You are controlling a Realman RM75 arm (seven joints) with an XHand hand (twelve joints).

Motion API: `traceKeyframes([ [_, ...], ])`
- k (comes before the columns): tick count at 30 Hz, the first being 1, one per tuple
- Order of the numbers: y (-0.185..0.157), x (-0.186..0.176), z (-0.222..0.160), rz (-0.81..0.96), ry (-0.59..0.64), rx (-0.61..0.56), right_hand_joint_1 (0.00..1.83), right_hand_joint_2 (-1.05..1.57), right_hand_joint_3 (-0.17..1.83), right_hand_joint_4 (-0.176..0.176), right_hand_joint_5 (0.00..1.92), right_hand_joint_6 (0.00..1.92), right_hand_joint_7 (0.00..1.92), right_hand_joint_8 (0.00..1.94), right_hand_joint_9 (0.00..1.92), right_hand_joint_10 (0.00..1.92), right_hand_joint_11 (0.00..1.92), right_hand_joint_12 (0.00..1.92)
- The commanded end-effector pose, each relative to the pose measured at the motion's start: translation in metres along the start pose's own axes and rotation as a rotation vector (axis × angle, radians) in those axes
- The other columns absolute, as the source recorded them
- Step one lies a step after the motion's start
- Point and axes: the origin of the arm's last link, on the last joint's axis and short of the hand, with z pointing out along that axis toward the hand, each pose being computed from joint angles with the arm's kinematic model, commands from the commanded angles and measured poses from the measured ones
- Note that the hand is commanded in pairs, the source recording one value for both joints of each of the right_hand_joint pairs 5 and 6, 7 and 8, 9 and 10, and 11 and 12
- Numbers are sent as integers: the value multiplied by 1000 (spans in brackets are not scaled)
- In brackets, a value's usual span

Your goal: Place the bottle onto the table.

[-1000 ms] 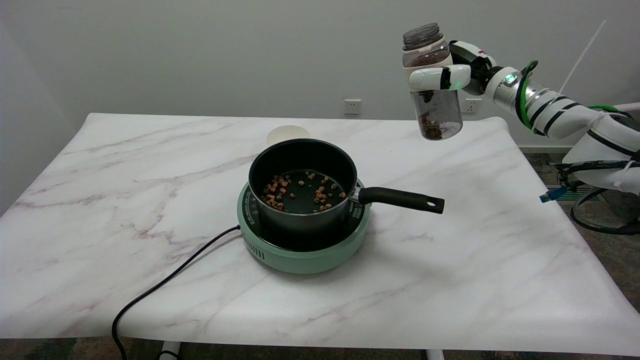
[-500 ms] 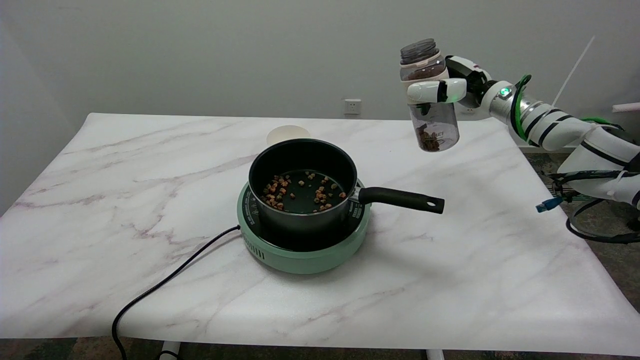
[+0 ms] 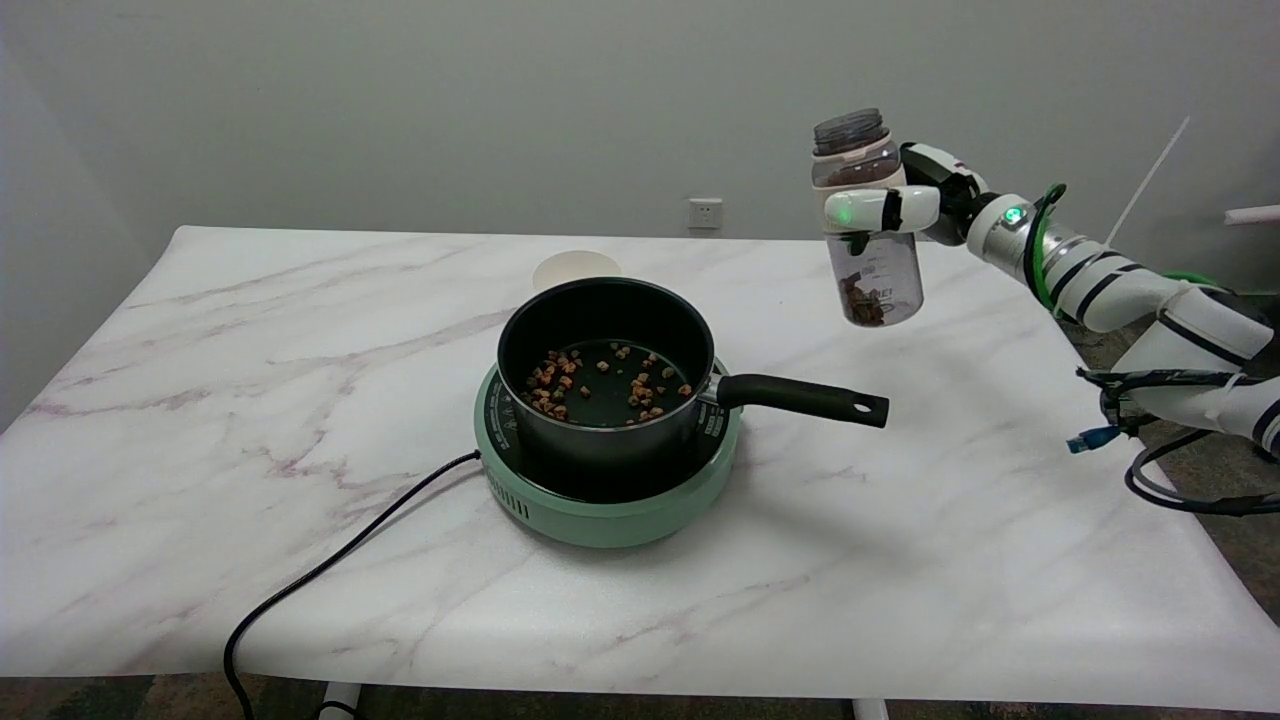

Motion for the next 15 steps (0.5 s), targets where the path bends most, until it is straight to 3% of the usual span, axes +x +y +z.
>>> traceKeyframes([
  [1, 52, -8, -15, 65, 39, -67, 1228, 1067, 702, 0, 1707, 1707, 1548, 1548, 1532, 1532, 1234, 1234],
  [15, 67, -4, -20, 27, 95, -98, 1238, 1049, 681, 0, 1678, 1678, 1544, 1544, 1533, 1533, 1248, 1248],
])
